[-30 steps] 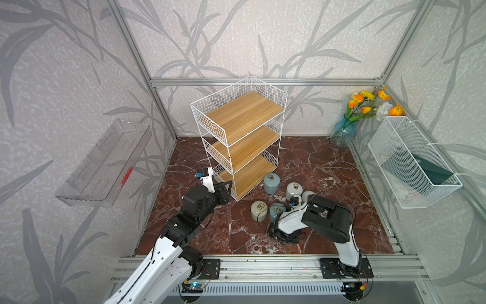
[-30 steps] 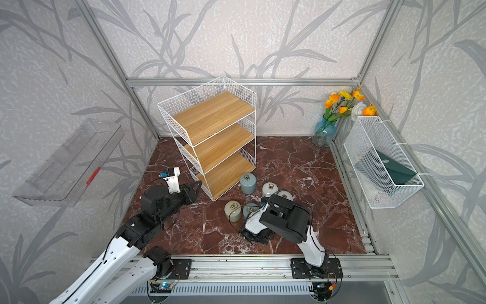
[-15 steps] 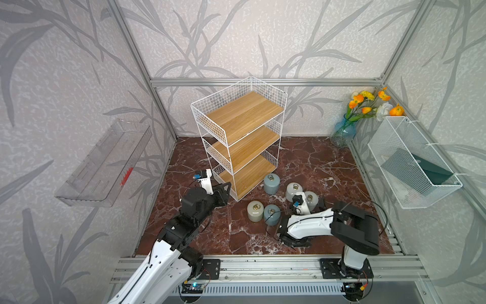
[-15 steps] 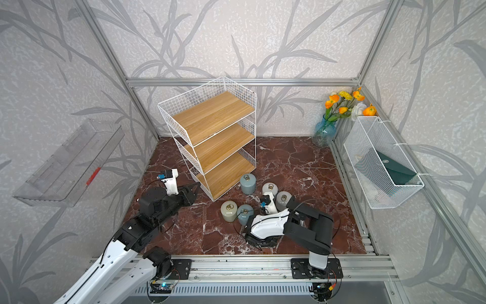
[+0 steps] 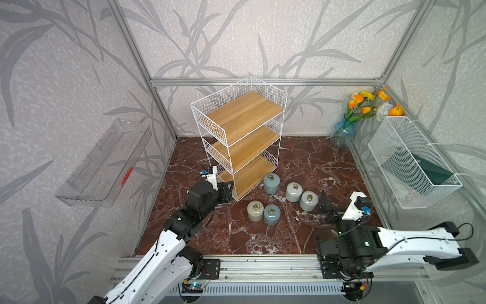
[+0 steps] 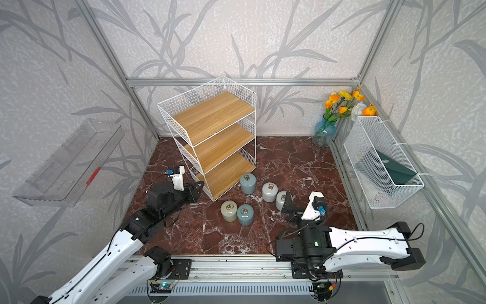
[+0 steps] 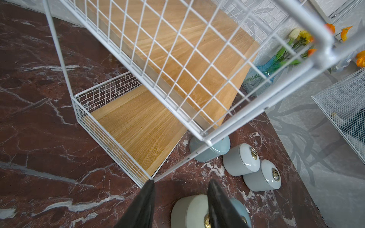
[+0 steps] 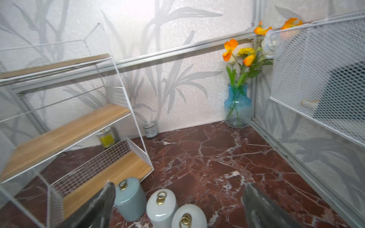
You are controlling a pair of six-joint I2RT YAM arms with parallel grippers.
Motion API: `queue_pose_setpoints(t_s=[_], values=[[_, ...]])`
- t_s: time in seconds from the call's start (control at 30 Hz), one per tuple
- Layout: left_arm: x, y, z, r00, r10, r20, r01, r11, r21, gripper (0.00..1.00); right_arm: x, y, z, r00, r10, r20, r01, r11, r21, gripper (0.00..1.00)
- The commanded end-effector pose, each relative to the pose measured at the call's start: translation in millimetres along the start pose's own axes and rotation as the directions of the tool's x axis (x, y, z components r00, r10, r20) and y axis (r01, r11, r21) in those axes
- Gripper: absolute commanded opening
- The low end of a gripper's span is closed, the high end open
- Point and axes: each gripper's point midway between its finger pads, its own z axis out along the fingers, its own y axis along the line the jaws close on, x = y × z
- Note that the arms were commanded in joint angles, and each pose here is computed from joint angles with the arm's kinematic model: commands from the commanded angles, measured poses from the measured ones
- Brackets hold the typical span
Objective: Remove the tea canisters from the shelf
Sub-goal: Place the tea canister at the center of the board, then reset both arms
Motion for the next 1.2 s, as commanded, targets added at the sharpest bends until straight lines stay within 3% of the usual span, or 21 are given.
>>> queue_pose_setpoints(t_s=[0.0,0.03,0.13,0.33,0.47,0.6,0.73,0.97,1.17], values=[[-18.7,-12.3,-3.0,0.999,0.017,0.048,-0.018,0.999,0.034,0.45,-45.6,6.8,-7.3,0.936,-0.326,0.131,0.337,0.939,-0.069,0.99],[-18.9,-13.0,-2.5,0.999,0.016,0.048,-0.018,0.999,0.037,0.45,-51.8,10.0,-7.5,0.926,-0.354,0.132,0.364,0.929,-0.064,0.99],[-20.1,-13.2,-3.7,0.999,0.017,0.048,-0.019,0.999,0.034,0.45,-73.4,36.8,-9.4,0.832,-0.537,0.142,0.545,0.838,-0.03,0.99],[-22.4,-11.7,-2.9,0.998,0.021,0.057,-0.022,0.999,0.023,0.46,-117.1,72.8,-11.8,0.824,-0.55,0.138,0.556,0.831,-0.013,0.99],[-22.5,-11.8,-1.3,0.998,0.022,0.056,-0.023,0.999,0.022,0.46,-158.6,79.3,-12.2,0.922,-0.367,0.124,0.372,0.928,-0.025,0.99],[-25.5,-13.8,-3.8,0.998,0.02,0.063,-0.022,0.999,0.028,0.46,-199.4,77.2,-11.7,0.98,-0.165,0.11,0.169,0.985,-0.028,0.99],[-24.9,-11.4,-3.0,0.997,0.003,0.083,-0.006,1.0,0.029,0.47,-216.6,70.4,-11.2,0.993,0.07,0.097,-0.066,0.997,-0.044,0.99],[-25.5,-14.3,-2.7,0.997,0.004,0.073,-0.007,0.999,0.037,0.48,-218.4,112.8,-14.4,0.995,-0.013,0.096,0.017,0.999,-0.037,0.99],[-27.2,-15.8,-1.6,0.997,0.002,0.073,-0.005,0.999,0.04,0.49,-228.9,140.1,-15.5,0.995,0.042,0.092,-0.04,0.999,-0.023,0.99]])
